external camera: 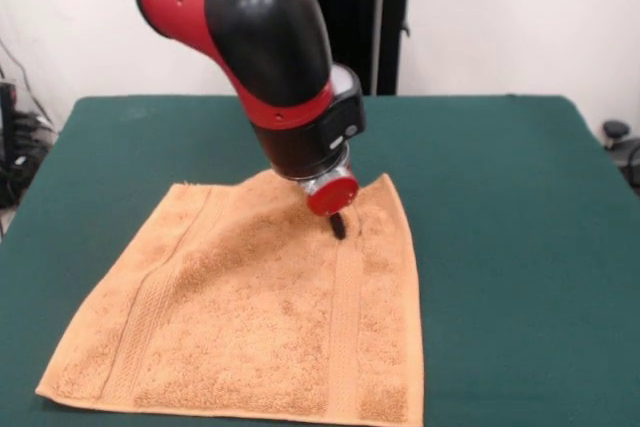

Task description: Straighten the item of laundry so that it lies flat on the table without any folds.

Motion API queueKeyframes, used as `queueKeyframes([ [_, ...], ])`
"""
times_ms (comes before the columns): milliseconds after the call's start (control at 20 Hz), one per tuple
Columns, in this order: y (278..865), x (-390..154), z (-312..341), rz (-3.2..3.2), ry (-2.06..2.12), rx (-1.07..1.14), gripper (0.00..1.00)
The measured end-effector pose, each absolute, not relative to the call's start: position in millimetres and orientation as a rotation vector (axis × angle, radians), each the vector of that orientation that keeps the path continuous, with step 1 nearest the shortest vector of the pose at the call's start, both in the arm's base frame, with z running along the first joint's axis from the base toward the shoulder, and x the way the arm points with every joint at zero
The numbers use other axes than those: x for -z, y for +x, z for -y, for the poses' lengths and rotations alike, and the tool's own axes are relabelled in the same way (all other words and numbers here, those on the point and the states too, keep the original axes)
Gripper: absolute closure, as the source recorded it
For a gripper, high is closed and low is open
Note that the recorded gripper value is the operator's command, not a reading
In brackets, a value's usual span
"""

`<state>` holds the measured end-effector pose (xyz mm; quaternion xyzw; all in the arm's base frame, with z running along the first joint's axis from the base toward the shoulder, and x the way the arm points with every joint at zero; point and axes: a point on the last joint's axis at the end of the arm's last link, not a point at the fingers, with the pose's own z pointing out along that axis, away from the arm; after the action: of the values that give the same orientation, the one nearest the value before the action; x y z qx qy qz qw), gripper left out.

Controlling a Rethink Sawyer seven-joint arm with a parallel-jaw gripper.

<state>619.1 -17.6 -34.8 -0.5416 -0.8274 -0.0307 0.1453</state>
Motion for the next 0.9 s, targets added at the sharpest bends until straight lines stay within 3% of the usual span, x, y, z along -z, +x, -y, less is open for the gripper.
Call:
queueKeyframes([
  [900, 622, 32, 15, 2.406, -1.543, 0.062, 0.0],
])
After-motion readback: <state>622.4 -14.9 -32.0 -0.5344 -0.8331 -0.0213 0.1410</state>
